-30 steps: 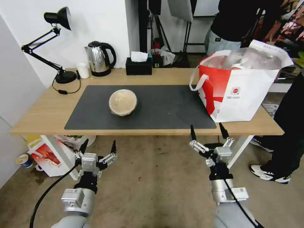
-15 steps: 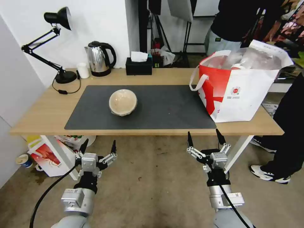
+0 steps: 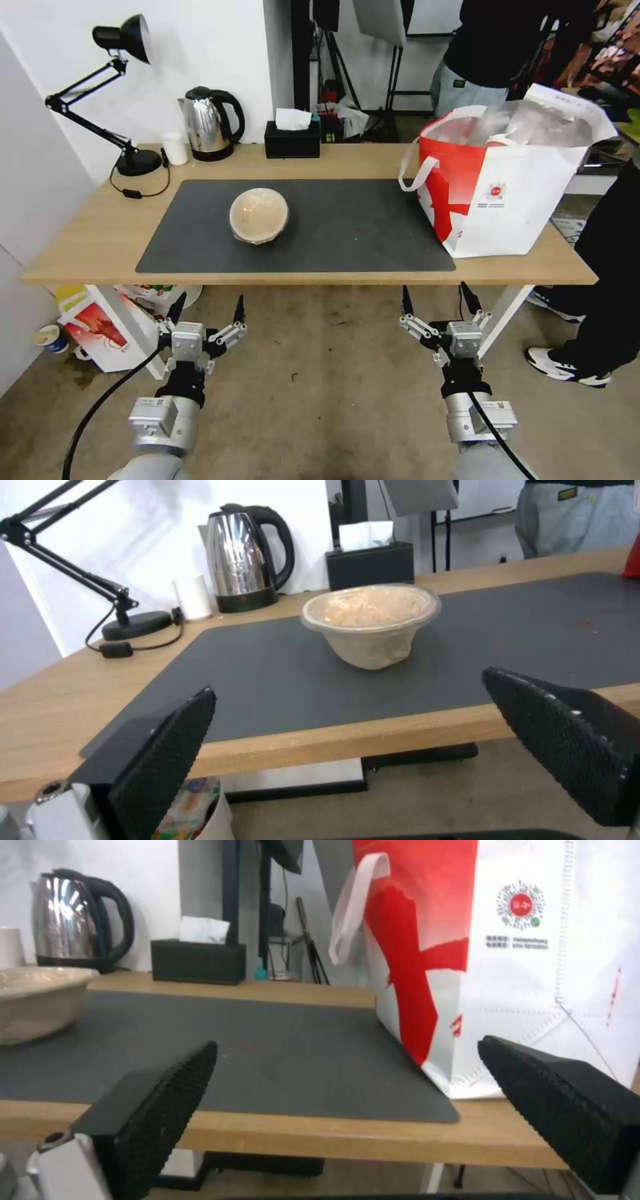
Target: Pick up the trash from the table and place it into the takeout bag.
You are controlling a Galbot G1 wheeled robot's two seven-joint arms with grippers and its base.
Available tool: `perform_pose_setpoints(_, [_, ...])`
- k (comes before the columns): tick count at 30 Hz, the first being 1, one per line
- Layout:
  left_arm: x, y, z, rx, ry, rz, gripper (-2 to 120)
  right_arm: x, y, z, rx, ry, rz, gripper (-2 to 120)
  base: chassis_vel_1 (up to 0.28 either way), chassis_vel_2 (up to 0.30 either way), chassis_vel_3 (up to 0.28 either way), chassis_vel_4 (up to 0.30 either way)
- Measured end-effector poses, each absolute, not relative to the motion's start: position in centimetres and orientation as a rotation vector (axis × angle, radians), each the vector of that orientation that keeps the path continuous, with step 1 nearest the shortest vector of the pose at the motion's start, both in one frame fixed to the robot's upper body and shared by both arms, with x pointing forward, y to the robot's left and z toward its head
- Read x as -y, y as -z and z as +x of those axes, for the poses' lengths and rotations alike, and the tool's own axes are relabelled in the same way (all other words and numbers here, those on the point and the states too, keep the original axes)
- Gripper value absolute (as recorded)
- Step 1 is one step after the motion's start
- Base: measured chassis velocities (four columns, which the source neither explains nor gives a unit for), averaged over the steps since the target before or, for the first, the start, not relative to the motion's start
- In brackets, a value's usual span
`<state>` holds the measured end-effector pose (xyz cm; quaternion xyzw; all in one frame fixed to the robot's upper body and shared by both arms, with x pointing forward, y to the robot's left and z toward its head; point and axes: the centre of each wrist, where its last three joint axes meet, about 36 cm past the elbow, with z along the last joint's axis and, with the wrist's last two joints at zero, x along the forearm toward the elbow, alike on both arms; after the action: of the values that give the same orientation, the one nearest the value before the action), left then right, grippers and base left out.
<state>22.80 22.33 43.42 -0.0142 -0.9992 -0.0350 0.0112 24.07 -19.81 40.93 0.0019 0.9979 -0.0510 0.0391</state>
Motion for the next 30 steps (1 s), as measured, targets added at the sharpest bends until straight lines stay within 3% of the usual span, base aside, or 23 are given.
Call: perform_pose_setpoints(30, [-22.3, -43.4, 22.8, 3.117, 0.109, -0.044, 100, 19.1, -41.8, 22.6, -3.063, 0.136, 0.089, 100, 0.0, 0.0, 0.0, 0.0])
